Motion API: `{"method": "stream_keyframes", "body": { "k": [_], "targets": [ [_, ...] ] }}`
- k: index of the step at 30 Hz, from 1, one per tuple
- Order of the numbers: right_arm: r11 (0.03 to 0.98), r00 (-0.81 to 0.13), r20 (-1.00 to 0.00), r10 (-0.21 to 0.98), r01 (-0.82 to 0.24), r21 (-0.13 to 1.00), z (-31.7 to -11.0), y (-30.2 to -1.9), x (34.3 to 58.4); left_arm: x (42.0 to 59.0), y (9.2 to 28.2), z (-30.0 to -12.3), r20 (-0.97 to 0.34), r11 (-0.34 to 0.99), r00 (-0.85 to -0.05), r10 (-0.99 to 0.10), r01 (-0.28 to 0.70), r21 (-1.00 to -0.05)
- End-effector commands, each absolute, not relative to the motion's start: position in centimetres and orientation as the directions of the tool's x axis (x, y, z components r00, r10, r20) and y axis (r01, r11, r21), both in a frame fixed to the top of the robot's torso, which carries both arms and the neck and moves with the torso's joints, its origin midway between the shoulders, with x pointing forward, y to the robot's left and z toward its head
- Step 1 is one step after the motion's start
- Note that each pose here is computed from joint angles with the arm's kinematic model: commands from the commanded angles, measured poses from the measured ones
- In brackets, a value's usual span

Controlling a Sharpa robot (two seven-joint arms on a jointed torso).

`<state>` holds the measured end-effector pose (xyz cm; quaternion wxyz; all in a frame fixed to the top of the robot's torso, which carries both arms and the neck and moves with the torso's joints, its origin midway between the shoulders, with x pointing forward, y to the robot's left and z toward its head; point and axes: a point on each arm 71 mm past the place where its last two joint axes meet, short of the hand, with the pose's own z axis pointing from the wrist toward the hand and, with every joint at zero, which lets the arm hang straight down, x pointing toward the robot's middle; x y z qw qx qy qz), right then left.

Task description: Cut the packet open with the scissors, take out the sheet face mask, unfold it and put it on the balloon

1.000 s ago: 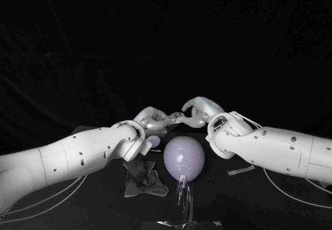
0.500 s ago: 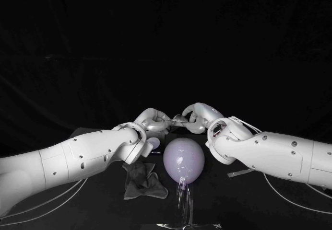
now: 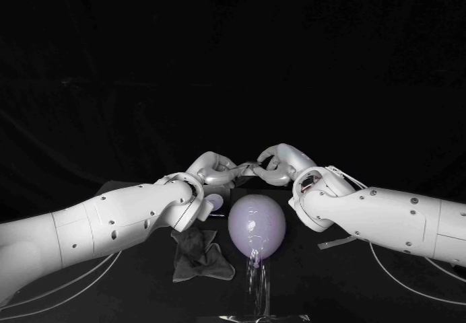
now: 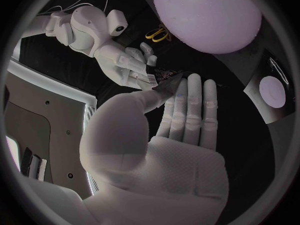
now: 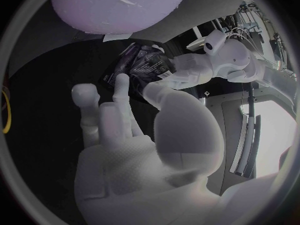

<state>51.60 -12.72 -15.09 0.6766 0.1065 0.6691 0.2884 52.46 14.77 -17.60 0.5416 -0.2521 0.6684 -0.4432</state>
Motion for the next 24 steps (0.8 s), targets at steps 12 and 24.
{"method": "stream_keyframes", "body": {
  "k": [12, 24],
  "targets": [
    [0.763, -0.213, -0.743, 0.634, 0.014, 0.647, -16.9, -13.5, 51.5, 52.9, 14.7, -16.9, -0.534, 0.497, -0.208, -0.820, 0.204, -0.843],
    [0.654, -0.246, -0.612, 0.751, 0.159, 0.739, -17.7, -12.7, 51.7, 52.7, 13.5, -16.5, -0.562, 0.512, -0.198, -0.803, 0.254, -0.821]
  ]
}}
